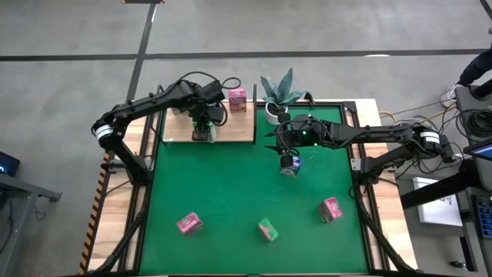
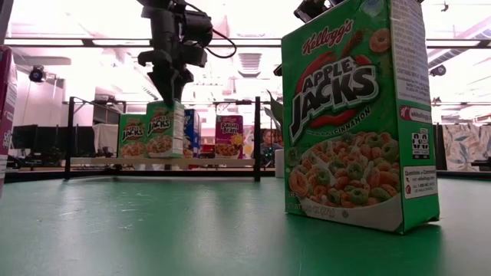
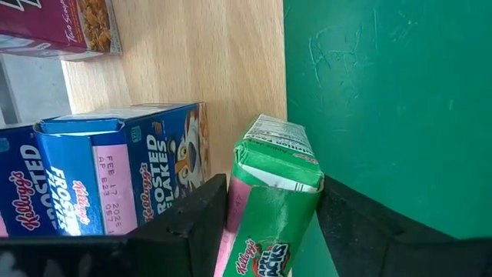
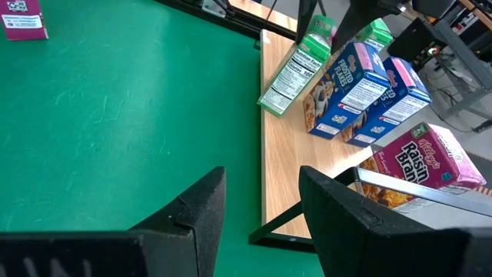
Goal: Stack cereal on shelf
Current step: Put the top green cereal box on the shelf aligned with the other green cereal box
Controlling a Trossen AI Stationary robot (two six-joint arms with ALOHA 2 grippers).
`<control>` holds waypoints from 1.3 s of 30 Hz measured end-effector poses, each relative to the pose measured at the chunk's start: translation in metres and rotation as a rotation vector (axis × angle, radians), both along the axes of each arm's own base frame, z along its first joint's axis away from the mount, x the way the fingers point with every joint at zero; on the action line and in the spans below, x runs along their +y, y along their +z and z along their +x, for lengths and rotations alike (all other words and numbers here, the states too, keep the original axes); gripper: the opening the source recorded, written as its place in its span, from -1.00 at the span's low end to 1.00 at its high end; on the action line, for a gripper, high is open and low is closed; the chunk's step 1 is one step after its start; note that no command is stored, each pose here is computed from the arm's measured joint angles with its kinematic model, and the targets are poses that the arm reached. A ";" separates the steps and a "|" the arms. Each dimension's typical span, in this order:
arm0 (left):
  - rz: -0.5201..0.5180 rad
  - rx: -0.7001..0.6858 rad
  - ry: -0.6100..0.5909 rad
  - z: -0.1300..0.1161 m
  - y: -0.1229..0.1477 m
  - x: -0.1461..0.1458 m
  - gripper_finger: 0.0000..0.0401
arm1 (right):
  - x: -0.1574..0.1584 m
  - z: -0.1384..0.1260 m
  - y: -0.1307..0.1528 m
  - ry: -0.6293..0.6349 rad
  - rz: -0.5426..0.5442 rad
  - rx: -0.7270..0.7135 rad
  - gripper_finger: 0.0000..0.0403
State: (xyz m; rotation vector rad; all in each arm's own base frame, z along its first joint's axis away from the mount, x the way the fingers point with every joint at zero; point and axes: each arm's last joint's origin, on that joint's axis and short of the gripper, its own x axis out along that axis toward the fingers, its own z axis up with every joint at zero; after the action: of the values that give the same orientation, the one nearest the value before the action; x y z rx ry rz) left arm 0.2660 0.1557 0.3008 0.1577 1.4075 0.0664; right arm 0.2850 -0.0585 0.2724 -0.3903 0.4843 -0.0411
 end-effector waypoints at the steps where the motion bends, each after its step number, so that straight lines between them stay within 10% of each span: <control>1: -0.001 0.001 0.003 0.000 0.000 0.000 -0.13 | 0.000 0.000 0.000 0.000 0.000 0.000 -0.23; 39: 0.054 0.256 0.143 -0.043 0.011 0.006 -0.17 | 0.000 0.000 0.000 -0.002 0.004 -0.001 -0.22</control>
State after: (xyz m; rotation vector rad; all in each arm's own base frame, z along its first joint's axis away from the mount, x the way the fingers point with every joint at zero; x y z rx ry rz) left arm 0.2230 0.1621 0.3117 0.1130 1.6721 0.2087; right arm 0.2850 -0.0585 0.2724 -0.3862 0.4841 -0.0421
